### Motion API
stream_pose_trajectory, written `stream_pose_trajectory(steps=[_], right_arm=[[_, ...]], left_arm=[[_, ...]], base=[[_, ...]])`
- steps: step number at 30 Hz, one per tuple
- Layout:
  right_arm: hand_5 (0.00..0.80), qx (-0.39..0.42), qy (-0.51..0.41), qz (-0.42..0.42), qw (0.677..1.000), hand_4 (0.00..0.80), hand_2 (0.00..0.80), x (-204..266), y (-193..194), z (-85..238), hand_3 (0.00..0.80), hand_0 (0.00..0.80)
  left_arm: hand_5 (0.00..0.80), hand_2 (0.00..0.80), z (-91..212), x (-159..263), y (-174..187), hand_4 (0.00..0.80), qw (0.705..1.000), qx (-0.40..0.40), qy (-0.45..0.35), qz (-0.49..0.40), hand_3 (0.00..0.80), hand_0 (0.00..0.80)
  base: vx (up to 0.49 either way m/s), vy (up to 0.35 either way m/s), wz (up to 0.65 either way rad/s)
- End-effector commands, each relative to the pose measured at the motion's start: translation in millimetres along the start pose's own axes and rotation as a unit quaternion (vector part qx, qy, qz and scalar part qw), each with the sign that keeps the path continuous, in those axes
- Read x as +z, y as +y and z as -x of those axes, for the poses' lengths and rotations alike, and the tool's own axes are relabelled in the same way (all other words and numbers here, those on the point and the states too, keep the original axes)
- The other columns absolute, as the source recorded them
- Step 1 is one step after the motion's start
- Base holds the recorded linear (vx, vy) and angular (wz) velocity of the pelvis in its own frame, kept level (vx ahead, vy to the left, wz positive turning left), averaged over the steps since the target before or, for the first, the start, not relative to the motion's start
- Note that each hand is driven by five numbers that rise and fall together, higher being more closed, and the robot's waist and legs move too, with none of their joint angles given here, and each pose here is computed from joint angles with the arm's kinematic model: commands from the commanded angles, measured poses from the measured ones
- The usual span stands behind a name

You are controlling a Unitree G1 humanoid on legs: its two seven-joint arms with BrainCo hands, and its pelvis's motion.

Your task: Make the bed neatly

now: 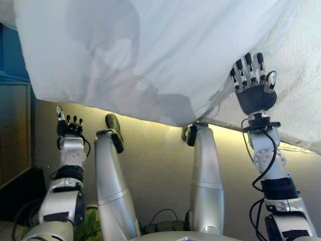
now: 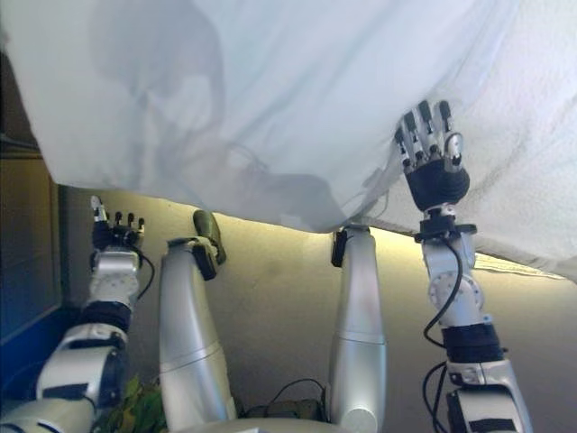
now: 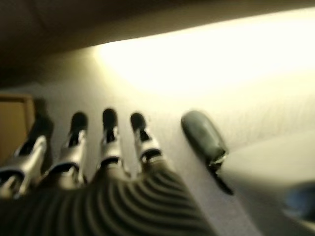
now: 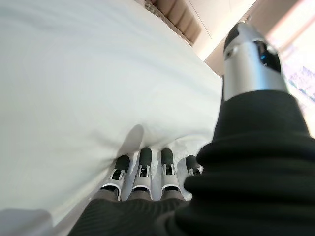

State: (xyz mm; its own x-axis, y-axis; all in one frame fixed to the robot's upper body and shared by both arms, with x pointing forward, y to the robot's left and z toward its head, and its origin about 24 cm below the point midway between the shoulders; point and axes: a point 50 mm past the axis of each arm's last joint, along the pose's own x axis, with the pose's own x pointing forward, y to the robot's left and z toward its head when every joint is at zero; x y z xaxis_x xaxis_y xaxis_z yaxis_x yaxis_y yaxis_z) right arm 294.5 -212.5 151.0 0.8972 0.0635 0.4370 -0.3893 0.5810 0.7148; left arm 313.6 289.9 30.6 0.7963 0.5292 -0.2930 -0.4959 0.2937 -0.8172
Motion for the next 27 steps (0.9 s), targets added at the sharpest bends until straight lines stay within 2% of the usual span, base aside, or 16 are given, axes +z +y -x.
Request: stream_pose_trajectory(steps=[1,4,9,14,18,22,27], right_arm=[[0.000,0.062,-0.073,0.005,0.995,0.000,0.000,17.2,23.9,6.7,0.000,0.000],[0.000,0.020,-0.073,0.010,0.997,0.000,0.000,13.9,6.7,26.8,0.000,0.000],[0.000,-0.048,-0.059,0.009,0.997,0.000,0.000,12.4,-29.1,63.8,0.000,0.000],[0.000,-0.093,-0.052,0.004,0.994,0.000,0.000,6.7,-56.3,98.8,0.000,0.000],[0.000,-0.123,-0.044,0.005,0.991,0.000,0.000,6.7,-68.8,117.3,0.000,0.000],[0.000,-0.150,-0.034,0.007,0.988,0.000,0.000,3.2,-76.2,135.7,0.000,0.000],[0.000,-0.201,0.006,0.010,0.980,0.000,0.000,-8.3,-84.4,163.5,0.000,0.000]], left_arm=[[0.000,0.000,14.1,-1.7,38.1,0.000,0.995,0.068,-0.052,-0.045,0.000,0.000],[0.000,0.000,25.0,-9.0,47.8,0.000,0.993,0.070,-0.053,-0.076,0.000,0.000],[0.000,0.000,37.8,-7.4,56.9,0.000,0.994,0.016,-0.058,-0.089,0.000,0.000],[0.000,0.000,49.3,8.1,74.5,0.000,0.992,-0.016,-0.070,-0.105,0.000,0.000],[0.000,0.000,54.8,17.4,72.9,0.000,0.983,-0.058,-0.077,-0.154,0.000,0.000],[0.000,0.000,63.0,24.9,70.6,0.000,0.975,-0.107,-0.065,-0.185,0.000,0.000],[0.000,0.000,78.9,22.0,73.9,0.000,0.963,-0.168,0.000,-0.211,0.000,0.000]], base=[[0.058,-0.106,0.12],[0.088,-0.116,0.13],[0.138,-0.097,0.15],[0.129,-0.083,0.08],[0.094,-0.057,0.02],[0.143,-0.080,0.09],[0.183,-0.082,0.07]])
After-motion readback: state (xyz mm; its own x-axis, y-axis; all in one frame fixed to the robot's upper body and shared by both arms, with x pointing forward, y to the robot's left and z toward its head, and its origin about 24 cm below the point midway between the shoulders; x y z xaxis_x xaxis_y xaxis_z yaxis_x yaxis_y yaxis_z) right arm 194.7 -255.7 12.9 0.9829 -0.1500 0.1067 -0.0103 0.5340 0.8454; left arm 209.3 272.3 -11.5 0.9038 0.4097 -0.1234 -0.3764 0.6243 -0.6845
